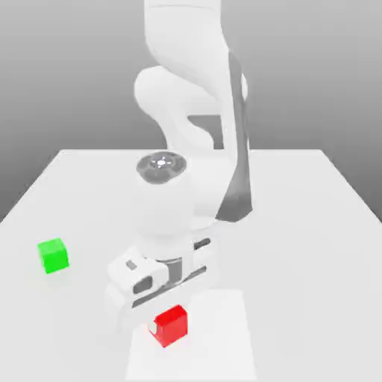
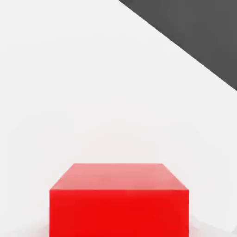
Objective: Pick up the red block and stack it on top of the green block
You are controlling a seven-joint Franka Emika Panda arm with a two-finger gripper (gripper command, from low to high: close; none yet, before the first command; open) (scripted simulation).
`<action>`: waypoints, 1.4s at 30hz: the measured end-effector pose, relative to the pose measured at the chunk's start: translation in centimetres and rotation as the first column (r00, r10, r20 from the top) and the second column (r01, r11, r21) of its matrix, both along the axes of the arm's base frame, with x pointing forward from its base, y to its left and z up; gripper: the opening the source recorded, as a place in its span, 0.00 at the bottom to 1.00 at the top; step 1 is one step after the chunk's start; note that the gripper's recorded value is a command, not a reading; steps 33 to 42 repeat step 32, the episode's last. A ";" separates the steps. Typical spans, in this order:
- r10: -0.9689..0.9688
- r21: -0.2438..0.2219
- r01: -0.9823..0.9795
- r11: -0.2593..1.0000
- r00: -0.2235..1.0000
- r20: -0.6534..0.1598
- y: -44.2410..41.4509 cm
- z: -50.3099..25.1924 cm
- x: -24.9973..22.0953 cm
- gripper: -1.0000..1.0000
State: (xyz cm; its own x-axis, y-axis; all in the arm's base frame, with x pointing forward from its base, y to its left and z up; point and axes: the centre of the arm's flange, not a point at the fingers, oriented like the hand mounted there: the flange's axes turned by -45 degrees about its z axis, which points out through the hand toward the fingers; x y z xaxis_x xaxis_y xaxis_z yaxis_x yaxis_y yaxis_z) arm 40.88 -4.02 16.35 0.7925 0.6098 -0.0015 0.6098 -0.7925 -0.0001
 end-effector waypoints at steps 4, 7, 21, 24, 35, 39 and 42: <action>-0.001 0.000 0.001 1.000 1.000 0.000 -0.5 3.9 -0.2 0.00; -0.041 -0.012 0.041 0.999 0.999 0.001 -7.3 5.5 -2.2 0.00; 0.007 0.002 -0.007 1.000 1.000 0.001 -26.0 7.7 -19.9 0.00; 0.009 0.005 -0.009 1.000 1.000 0.007 -26.3 5.9 -20.2 0.00; 0.009 0.004 -0.009 1.000 1.000 0.002 -26.2 1.7 -20.4 1.00; 0.009 0.004 -0.009 1.000 1.000 0.002 -26.2 1.7 -20.4 1.00; 0.009 0.004 -0.009 1.000 1.000 0.002 -26.2 1.7 -20.4 1.00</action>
